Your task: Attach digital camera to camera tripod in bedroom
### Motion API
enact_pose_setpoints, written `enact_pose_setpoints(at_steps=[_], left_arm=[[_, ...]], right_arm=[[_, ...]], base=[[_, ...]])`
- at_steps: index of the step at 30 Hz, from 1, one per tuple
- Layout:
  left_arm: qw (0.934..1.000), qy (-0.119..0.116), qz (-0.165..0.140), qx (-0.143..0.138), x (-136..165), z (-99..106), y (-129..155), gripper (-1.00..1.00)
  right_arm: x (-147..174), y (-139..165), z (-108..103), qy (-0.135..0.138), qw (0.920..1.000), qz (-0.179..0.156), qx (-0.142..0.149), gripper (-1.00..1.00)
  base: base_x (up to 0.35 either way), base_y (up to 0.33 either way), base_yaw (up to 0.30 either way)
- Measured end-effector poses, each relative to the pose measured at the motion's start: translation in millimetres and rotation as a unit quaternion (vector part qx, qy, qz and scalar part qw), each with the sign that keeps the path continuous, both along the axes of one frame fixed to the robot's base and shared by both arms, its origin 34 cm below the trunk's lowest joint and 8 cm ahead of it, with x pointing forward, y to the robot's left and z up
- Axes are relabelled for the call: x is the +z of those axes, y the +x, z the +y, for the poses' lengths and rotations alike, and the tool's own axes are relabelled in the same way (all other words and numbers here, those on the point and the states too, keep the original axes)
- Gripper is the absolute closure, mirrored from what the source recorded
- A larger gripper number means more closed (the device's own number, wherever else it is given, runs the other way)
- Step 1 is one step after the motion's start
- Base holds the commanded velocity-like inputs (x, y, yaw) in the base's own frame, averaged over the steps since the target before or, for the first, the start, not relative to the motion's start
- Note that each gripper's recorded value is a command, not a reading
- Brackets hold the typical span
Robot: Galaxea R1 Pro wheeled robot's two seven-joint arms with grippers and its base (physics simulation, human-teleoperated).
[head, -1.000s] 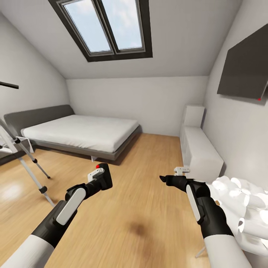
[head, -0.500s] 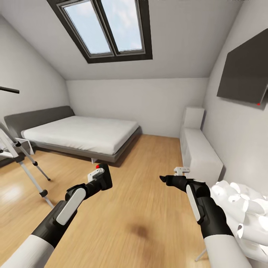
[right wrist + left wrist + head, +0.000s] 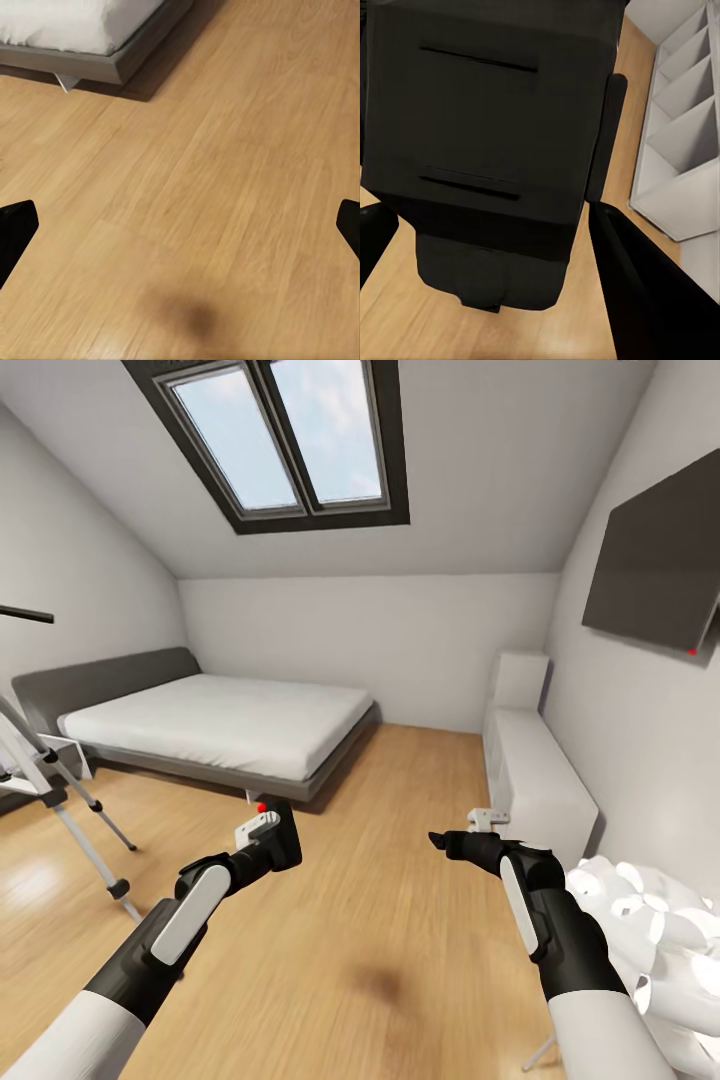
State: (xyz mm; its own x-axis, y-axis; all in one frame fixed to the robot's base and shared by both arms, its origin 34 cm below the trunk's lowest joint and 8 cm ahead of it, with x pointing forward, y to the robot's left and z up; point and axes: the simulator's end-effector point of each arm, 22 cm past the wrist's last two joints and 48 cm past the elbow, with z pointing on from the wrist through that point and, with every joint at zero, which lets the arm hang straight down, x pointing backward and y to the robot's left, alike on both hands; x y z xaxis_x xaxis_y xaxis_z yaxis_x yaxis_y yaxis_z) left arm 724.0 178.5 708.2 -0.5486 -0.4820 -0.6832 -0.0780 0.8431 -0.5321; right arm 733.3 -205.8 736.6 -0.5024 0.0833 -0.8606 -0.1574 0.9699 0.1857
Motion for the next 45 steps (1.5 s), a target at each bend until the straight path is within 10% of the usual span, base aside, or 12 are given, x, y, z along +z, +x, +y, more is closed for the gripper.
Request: enact_pose_setpoints(at_steps=[45], left_arm=[[1.0000,-0.008,0.002,-0.001,90.3,-2.2,14.2,1.00]], right_arm=[[78.0,13.5,0.3,-0.001,0.9999,0.013,0.001,-1.00]], base=[[0.000,0.000,0.000]])
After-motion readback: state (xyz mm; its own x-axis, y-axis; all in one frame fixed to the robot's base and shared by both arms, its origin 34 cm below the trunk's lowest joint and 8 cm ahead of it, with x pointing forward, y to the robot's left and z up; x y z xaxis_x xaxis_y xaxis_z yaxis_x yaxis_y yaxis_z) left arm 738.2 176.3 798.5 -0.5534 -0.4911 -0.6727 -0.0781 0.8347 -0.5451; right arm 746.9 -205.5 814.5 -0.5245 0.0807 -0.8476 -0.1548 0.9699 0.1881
